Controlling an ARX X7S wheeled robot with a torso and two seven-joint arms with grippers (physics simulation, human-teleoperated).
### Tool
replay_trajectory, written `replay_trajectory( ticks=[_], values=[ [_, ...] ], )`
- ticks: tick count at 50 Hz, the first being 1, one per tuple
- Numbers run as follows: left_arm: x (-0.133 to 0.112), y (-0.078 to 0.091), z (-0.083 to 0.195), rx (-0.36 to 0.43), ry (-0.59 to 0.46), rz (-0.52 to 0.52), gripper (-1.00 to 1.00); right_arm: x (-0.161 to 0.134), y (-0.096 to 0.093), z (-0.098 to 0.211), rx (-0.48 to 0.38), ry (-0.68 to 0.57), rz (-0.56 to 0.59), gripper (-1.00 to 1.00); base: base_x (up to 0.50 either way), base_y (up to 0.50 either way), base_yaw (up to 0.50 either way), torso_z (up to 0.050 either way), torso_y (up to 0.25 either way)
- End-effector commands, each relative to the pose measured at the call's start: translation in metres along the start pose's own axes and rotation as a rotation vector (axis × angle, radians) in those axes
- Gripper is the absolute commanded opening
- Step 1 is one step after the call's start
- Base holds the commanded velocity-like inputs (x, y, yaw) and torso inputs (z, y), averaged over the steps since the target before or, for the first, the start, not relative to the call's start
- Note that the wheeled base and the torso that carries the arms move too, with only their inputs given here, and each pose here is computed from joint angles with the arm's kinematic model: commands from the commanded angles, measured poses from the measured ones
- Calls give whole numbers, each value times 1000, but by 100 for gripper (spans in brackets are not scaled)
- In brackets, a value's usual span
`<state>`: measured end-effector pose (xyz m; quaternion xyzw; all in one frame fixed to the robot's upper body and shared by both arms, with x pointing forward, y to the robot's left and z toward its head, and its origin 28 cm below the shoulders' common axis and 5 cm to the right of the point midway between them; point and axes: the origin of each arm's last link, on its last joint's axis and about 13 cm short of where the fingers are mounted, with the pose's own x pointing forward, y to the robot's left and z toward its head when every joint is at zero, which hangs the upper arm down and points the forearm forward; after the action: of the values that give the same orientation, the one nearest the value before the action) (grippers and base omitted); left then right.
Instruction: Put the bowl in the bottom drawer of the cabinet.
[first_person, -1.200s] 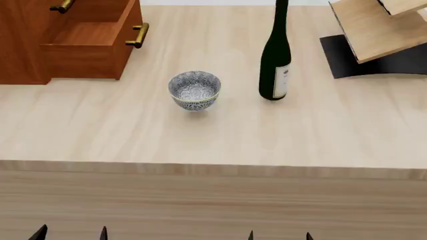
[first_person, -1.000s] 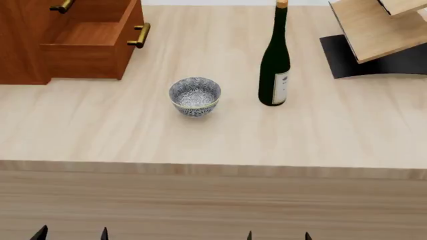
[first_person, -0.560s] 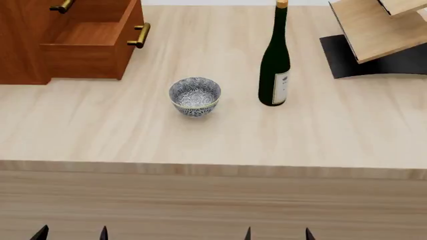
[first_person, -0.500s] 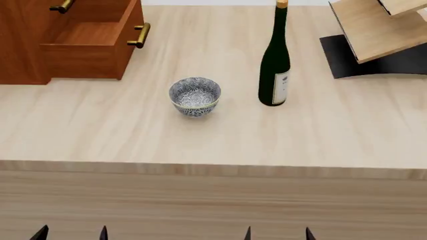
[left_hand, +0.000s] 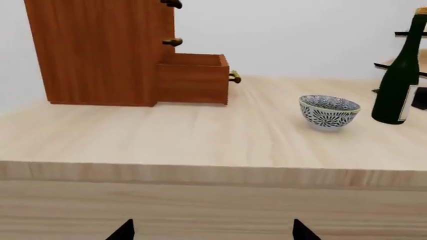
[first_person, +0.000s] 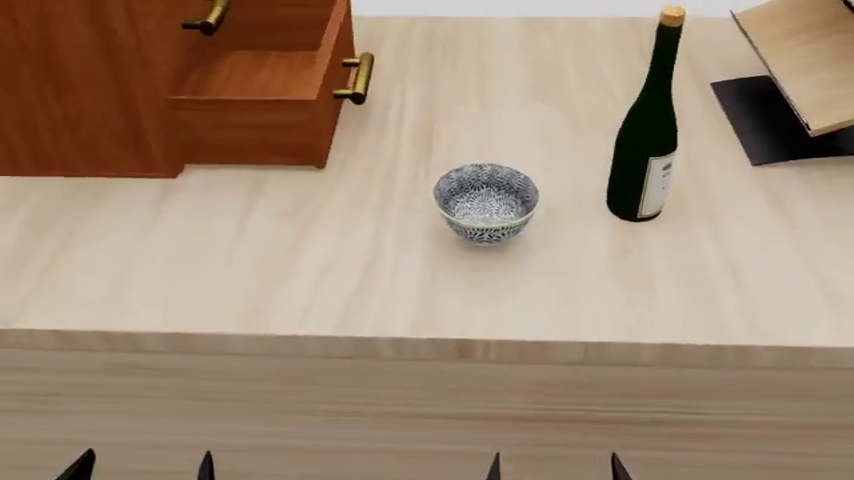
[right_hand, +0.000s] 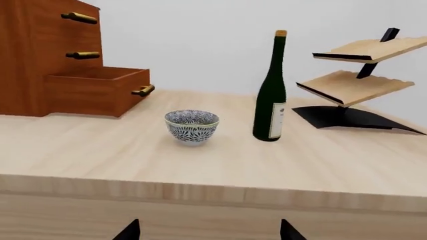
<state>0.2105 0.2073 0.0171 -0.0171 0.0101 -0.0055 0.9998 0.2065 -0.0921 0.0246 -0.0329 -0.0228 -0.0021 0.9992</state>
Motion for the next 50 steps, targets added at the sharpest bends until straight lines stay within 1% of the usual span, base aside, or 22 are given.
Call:
replay_trajectory(
  ticks=[1,3,4,6,14,34,41,42,43,46,50],
  values=[
    [-1,1,2,2,-8,-16,100,0,1,1,-8,-2,1,100,62,500,0,41,184],
    [-2,1,2,7,-15,-30,100,-1,1,1,-9,-7,0,100,62,500,0,45,159],
    [-2,1,2,24,-18,-34,100,-1,1,1,-6,-10,-1,100,62,500,0,48,131],
    [-3,1,3,19,-22,-44,100,-1,0,1,9,-8,-1,100,66,500,0,50,122],
    [-4,1,4,37,-25,-61,100,-2,0,2,2,-16,-5,100,66,453,0,50,116],
    [1,5,12,59,-25,-25,100,-2,-2,15,-7,-55,-22,100,0,3,0,50,106],
    [1,5,15,61,-24,-17,100,-1,-1,16,-7,-41,-20,100,0,0,0,50,103],
    [0,5,16,69,-29,5,100,-2,0,17,10,-42,10,100,332,109,0,50,104],
    [0,5,16,80,-30,12,100,-2,0,17,-5,-25,-14,100,500,203,0,50,98],
    [0,5,19,78,-23,26,100,-2,0,20,-11,-43,-15,100,500,191,0,50,62],
    [-1,5,24,85,-27,26,100,-2,-1,25,-14,-51,-14,100,500,186,0,0,0]
  ],
)
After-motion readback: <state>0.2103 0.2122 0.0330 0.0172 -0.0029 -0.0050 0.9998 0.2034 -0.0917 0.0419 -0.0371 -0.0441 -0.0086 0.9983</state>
